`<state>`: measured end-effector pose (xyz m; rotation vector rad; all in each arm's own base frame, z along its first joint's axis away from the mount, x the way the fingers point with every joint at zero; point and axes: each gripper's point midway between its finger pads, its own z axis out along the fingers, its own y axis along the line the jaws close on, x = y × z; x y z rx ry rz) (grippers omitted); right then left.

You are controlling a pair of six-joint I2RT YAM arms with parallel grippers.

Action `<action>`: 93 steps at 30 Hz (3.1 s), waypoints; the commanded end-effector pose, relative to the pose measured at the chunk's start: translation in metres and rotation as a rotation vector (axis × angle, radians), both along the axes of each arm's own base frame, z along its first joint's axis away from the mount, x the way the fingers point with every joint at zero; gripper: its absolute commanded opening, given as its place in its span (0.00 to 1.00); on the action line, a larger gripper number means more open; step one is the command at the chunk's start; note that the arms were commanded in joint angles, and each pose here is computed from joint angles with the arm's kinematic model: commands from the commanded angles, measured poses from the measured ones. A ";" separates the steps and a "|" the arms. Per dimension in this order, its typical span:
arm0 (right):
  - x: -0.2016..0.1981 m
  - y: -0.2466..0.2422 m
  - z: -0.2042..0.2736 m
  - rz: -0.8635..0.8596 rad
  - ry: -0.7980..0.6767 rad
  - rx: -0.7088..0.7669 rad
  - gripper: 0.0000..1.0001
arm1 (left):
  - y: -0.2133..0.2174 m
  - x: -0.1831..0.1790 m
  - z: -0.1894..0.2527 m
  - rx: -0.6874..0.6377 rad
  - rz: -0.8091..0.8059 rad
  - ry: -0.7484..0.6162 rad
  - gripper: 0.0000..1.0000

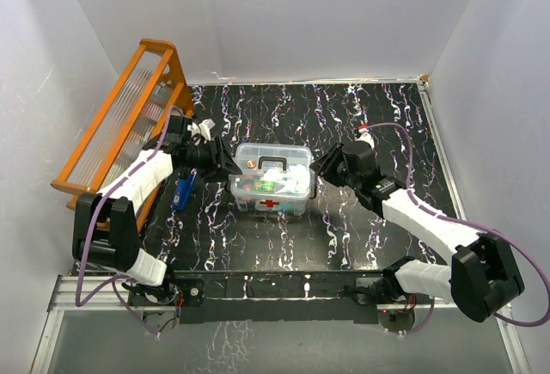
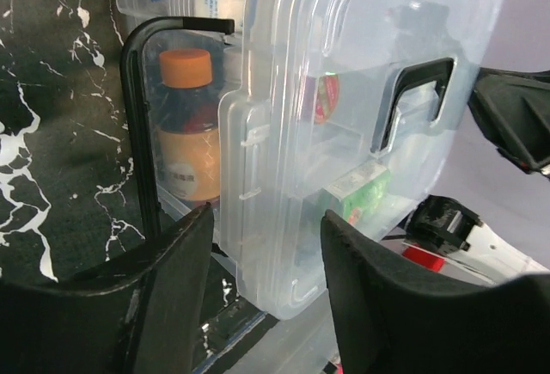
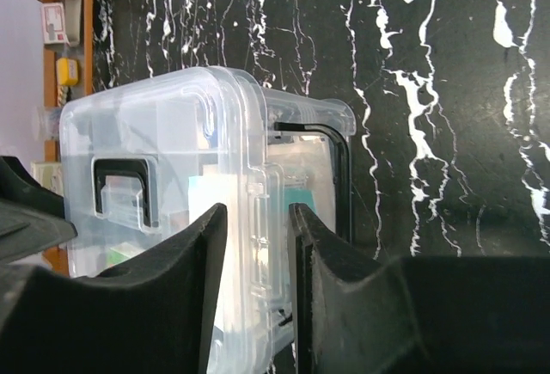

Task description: Organize the medicine kit

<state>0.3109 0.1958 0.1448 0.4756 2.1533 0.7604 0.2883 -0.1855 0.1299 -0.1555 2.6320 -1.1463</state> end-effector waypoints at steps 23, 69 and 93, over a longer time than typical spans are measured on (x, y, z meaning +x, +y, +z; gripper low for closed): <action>-0.005 0.003 0.015 0.168 -0.089 0.070 0.77 | 0.000 0.023 0.011 0.072 -0.034 -0.081 0.76; -0.011 -0.012 -0.080 0.120 0.120 0.006 0.98 | -0.001 0.021 0.001 0.068 -0.038 -0.035 0.74; -0.023 -0.026 0.002 0.011 -0.177 0.337 0.95 | 0.022 0.054 0.078 0.202 0.008 -0.446 0.99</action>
